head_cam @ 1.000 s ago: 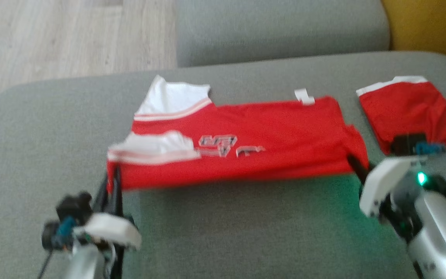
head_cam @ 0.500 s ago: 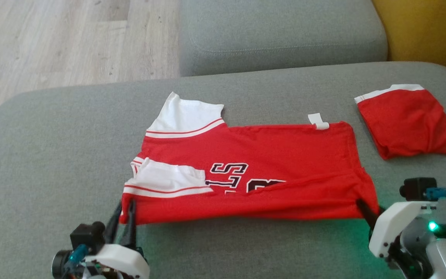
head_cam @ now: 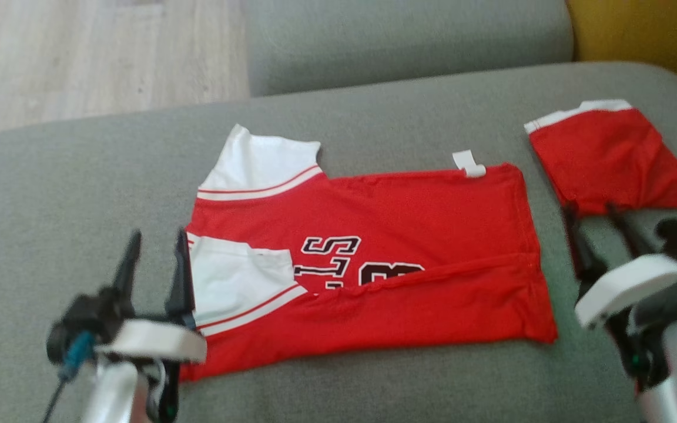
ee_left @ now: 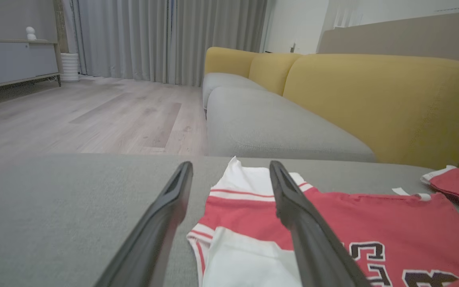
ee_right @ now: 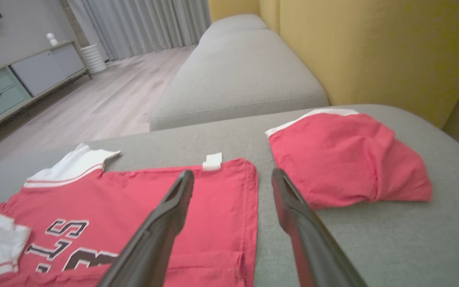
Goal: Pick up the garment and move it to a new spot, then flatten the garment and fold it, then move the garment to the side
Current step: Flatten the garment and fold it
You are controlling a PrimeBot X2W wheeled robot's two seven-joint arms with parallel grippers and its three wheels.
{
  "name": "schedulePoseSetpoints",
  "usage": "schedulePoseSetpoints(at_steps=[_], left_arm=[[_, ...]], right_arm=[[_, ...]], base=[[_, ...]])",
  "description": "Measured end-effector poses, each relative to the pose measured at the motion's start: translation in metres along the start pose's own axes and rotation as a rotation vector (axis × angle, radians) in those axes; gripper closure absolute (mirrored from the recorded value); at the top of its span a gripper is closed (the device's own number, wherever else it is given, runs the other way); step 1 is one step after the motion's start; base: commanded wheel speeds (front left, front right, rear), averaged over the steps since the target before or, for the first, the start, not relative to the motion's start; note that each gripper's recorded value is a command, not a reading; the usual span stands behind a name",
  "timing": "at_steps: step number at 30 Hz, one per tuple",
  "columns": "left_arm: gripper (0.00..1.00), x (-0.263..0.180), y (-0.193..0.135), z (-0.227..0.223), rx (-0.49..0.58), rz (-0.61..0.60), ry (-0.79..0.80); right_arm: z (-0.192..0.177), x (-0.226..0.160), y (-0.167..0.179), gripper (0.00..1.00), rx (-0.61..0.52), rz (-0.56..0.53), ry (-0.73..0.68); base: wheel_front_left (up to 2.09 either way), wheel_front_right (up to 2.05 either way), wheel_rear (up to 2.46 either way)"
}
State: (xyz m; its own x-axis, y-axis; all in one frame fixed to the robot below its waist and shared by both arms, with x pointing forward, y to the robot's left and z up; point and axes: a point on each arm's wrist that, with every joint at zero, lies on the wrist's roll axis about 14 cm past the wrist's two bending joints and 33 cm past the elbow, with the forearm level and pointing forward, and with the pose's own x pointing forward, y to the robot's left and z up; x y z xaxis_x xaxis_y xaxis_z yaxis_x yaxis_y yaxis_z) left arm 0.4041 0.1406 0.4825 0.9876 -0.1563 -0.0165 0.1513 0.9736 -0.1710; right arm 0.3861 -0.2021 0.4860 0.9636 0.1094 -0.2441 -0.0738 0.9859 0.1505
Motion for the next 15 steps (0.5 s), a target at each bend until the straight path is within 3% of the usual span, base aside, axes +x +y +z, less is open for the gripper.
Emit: schedulePoseSetpoints(at_steps=[4,9,12,15], left_arm=[[0.00,0.019,-0.004,0.020,0.010,-0.035,-0.058],[0.00,0.067,-0.012,0.043,0.109,-0.128,-0.075],[0.00,0.107,-0.011,0.047,0.185,-0.168,-0.004],[0.00,0.136,-0.012,0.024,0.250,-0.219,0.174]], right_arm=[[0.027,0.010,-0.004,0.00,-0.006,-0.019,-0.107],[0.054,0.031,-0.006,0.00,-0.033,-0.023,-0.185],[0.063,0.049,-0.006,0.00,-0.058,-0.021,-0.196],[0.071,0.067,-0.003,0.00,-0.093,-0.006,-0.205]], base=[[0.00,0.00,0.00],[0.00,0.00,0.00],[0.00,0.00,0.00],[0.00,0.00,0.00]])
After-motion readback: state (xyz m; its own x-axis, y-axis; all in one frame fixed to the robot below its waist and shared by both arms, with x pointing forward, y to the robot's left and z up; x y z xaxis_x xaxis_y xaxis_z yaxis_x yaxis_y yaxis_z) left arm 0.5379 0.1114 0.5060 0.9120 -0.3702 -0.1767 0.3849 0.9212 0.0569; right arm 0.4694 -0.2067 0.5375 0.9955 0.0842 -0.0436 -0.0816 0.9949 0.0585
